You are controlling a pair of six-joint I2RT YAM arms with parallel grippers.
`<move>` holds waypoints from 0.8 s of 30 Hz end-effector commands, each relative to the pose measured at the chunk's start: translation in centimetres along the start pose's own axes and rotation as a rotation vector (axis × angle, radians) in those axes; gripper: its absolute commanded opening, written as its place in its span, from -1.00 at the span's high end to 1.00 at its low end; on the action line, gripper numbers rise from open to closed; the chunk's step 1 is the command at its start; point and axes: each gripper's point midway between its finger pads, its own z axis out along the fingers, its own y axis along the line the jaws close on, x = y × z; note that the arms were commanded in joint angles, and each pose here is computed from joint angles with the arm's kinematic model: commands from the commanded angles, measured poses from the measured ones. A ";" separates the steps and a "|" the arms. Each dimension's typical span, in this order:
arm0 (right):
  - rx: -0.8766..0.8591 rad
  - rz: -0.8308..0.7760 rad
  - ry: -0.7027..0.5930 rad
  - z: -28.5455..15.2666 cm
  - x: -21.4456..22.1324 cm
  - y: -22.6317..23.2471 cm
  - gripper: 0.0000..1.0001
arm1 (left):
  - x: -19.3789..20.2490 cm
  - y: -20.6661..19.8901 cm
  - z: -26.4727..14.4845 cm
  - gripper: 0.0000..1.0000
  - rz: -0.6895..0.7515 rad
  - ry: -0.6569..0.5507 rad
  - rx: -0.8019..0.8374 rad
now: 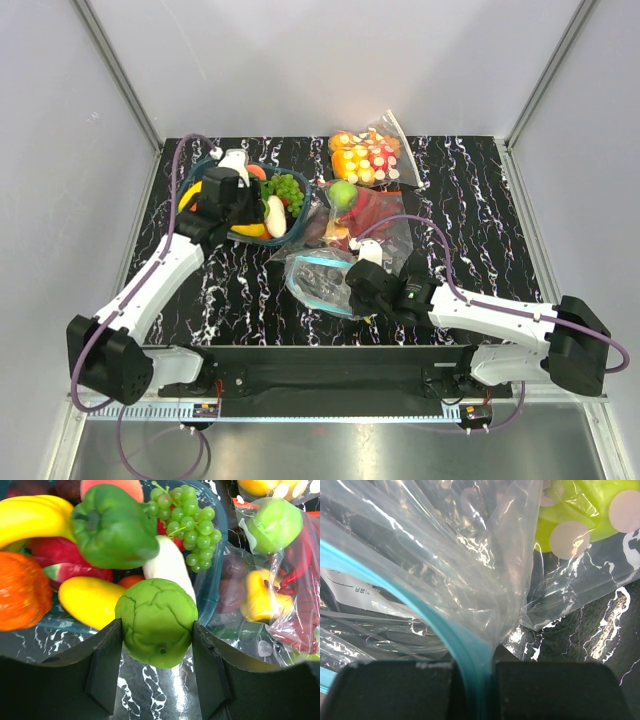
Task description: Open the zip-top bag and remove the fake food
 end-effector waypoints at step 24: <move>0.019 0.007 -0.037 0.1 -0.5 -0.6 1.00 | -2.1 -1.2 4.8 0.03 0.017 -0.053 -0.013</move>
